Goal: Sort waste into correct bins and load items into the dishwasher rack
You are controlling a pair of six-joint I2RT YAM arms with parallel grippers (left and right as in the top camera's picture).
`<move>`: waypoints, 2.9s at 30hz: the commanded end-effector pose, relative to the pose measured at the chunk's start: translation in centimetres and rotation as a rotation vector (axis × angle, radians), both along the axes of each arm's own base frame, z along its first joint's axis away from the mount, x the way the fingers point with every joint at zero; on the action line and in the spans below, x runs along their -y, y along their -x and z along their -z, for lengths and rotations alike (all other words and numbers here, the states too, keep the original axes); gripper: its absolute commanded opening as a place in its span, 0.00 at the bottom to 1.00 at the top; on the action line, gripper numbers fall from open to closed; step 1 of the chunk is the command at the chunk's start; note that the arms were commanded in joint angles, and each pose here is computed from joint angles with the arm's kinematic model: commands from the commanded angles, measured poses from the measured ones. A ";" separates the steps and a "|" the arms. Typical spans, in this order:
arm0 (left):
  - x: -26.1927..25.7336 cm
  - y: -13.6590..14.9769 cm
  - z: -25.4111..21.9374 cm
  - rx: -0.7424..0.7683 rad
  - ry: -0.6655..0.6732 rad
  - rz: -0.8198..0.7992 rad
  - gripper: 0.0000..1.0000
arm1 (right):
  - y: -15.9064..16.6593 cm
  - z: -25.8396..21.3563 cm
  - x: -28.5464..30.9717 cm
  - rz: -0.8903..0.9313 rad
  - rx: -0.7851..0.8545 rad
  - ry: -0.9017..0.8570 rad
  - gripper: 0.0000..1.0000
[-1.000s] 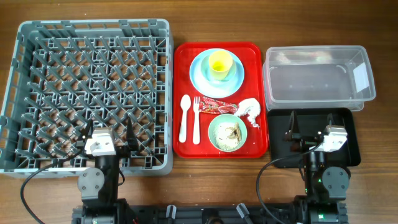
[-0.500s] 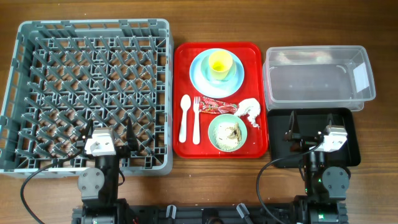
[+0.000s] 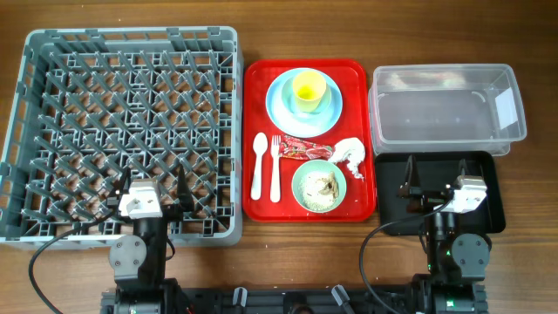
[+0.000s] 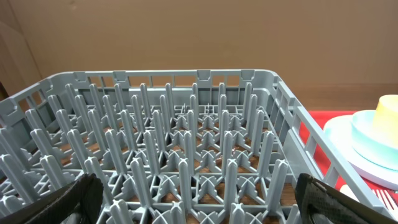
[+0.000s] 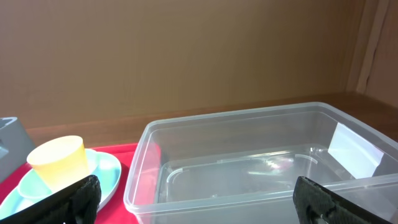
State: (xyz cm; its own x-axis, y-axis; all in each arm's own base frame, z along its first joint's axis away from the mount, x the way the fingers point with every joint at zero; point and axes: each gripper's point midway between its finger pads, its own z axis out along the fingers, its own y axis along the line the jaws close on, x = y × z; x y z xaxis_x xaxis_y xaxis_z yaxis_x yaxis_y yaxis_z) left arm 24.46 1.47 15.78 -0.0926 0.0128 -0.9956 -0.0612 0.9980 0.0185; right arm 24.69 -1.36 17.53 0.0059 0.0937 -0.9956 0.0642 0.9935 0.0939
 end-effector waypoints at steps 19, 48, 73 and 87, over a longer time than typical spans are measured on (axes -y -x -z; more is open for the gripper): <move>-0.1 0.0 0.2 -0.002 -0.015 -0.001 1.00 | 0.0 0.0 0.2 0.011 0.000 -0.017 1.00; 0.0 0.0 0.0 0.006 -0.015 0.002 1.00 | 0.0 0.0 0.2 0.011 0.000 -0.017 1.00; 9.0 -1.8 -17.7 -0.467 0.433 0.459 1.00 | 0.0 0.0 0.2 0.011 0.000 -0.017 1.00; 14.5 -6.9 -8.4 -1.218 0.654 0.441 0.04 | 0.0 0.0 0.2 0.011 0.000 -0.017 1.00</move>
